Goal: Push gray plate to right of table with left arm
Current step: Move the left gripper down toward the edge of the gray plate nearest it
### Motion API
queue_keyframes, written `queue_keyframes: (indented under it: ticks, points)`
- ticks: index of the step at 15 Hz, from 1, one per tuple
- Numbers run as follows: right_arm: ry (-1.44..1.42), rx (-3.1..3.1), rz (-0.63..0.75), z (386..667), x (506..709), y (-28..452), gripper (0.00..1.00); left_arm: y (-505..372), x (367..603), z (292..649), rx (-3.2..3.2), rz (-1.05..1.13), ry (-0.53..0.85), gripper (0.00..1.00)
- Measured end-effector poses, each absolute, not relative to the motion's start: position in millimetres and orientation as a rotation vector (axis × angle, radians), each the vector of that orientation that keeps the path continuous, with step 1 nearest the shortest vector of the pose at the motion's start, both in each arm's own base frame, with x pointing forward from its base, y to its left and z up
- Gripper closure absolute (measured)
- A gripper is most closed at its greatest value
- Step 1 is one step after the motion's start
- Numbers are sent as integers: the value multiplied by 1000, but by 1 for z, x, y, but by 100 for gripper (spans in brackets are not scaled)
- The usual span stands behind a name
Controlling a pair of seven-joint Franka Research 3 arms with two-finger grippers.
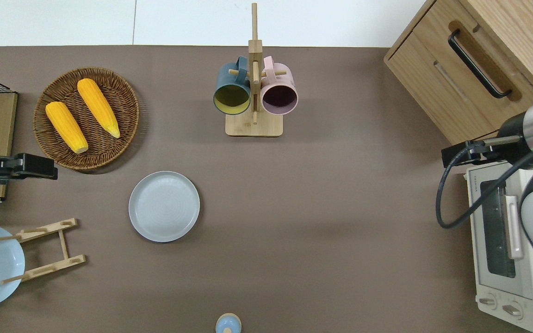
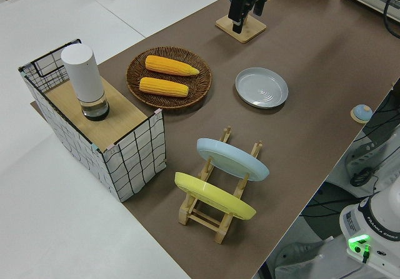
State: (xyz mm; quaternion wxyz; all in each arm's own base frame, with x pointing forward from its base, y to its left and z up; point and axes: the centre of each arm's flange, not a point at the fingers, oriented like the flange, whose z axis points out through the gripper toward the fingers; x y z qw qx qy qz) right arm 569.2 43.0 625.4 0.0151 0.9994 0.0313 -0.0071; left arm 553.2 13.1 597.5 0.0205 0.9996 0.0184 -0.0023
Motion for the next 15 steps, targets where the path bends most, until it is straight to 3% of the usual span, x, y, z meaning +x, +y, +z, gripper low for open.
queue_keyframes:
  ticks: [10,15]
  points:
    - [97,3110,-22,625,569,43,1,-4,553,597,3101,-11,12,0]
    - [97,3110,-22,625,569,43,1,-17,551,584,3102,-58,88,0]
